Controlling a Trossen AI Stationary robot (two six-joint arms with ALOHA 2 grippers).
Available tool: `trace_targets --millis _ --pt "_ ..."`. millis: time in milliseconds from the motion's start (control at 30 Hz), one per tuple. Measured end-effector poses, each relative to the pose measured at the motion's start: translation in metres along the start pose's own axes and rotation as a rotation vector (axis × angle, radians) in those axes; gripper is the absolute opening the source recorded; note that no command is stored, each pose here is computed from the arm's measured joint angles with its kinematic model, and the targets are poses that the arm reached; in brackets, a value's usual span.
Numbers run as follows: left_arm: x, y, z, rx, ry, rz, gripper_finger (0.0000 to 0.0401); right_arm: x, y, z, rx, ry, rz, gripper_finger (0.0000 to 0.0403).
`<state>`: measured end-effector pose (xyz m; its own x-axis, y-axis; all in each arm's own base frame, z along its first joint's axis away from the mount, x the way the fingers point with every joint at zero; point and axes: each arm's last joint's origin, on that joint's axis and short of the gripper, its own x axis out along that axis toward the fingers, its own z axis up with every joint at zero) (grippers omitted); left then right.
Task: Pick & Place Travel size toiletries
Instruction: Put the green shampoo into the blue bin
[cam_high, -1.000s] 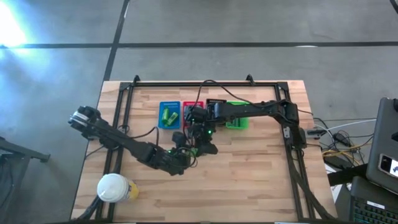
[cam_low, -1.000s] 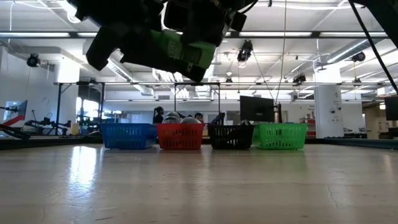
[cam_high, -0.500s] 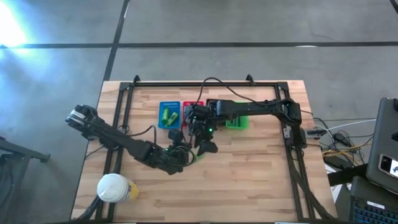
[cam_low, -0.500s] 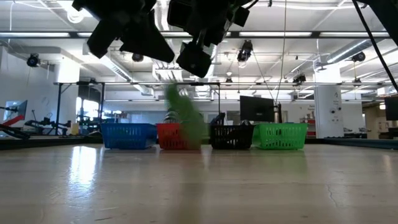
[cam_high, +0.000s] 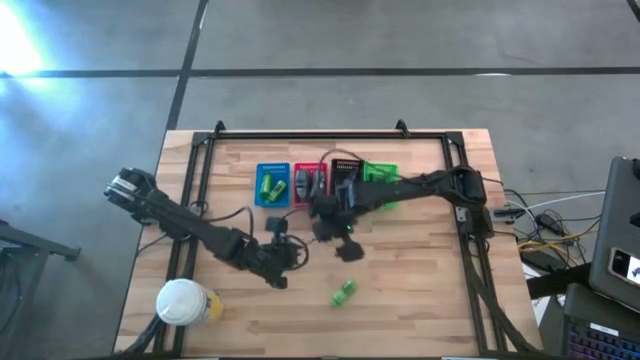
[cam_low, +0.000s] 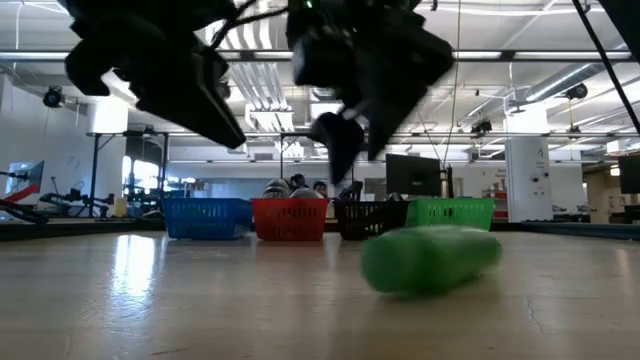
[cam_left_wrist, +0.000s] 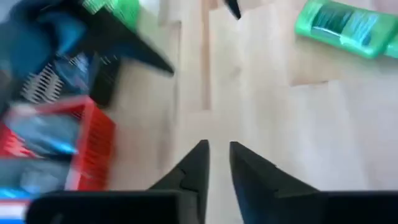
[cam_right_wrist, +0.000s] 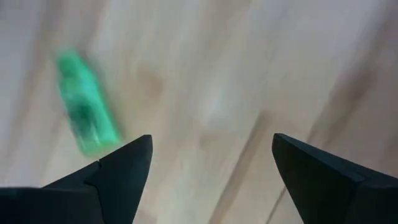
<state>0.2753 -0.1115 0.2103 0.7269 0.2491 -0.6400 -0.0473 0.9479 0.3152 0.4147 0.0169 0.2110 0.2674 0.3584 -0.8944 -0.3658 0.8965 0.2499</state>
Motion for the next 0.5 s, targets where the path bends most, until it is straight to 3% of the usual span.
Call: trace_targets --millis 200,367,500 --pt "-0.007 -0.013 -0.007 -0.154 -0.009 -0.037 0.0126 0.038 0.025 -0.035 -0.048 0.170 0.039 0.0336" --pt "-0.006 -0.018 -0.013 -0.193 0.012 -0.059 0.0150 0.038 0.063 -0.051 -0.126 0.171 0.055 0.0331" --pt "-0.006 -0.018 -0.014 -0.195 0.016 -0.063 0.0153 0.031 0.109 -0.066 -0.188 0.138 0.017 0.0327"
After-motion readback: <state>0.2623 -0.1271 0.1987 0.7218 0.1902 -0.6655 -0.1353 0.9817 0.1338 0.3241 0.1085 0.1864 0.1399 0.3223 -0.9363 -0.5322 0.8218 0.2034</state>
